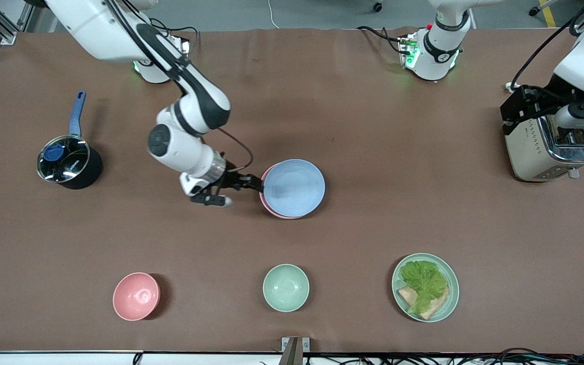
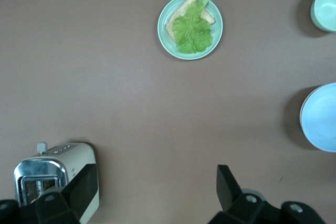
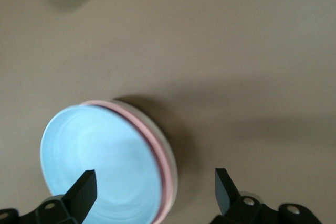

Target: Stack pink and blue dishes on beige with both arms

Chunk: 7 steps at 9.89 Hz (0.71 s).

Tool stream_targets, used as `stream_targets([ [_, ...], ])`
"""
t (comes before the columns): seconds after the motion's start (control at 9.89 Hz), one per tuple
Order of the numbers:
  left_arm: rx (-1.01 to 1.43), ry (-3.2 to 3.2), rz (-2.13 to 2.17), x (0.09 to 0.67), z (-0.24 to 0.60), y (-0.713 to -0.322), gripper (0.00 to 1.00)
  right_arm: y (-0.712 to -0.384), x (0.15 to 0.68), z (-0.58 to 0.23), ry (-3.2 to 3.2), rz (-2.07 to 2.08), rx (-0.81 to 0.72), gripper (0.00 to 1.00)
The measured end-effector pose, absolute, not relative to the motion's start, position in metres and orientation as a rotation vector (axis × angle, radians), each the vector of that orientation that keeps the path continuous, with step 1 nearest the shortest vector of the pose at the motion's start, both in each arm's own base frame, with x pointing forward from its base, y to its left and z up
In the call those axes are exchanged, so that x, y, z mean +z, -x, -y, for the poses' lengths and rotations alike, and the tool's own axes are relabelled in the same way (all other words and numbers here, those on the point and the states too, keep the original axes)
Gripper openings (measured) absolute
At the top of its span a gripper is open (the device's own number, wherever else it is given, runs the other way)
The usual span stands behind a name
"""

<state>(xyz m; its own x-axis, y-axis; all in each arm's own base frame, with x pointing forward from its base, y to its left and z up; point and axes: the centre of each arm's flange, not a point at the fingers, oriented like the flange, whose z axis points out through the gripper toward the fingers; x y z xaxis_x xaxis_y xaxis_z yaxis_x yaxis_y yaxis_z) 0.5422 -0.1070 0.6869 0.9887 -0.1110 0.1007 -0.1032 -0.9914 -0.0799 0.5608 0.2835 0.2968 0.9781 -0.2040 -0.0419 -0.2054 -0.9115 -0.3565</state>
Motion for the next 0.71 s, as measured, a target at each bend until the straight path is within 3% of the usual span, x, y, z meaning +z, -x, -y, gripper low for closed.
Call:
stream_targets([
  [0.3,-0.067,3.102,-0.126,0.677,0.093,-0.519,1.0,-0.585,0.397,-0.146,2.94,-0.429,-0.085,1.0],
  [0.51,-0.022,3.109,-0.121,0.672,0.089,-0.511,1.0,-0.579,0.467,-0.057,2.967,-0.488,-0.174,1.0],
  [0.71,-0.023,3.107,-0.174,0.673,0.088,-0.511,1.0,-0.564,0.529,-0.008,2.987,-0.516,-0.156,1.0],
])
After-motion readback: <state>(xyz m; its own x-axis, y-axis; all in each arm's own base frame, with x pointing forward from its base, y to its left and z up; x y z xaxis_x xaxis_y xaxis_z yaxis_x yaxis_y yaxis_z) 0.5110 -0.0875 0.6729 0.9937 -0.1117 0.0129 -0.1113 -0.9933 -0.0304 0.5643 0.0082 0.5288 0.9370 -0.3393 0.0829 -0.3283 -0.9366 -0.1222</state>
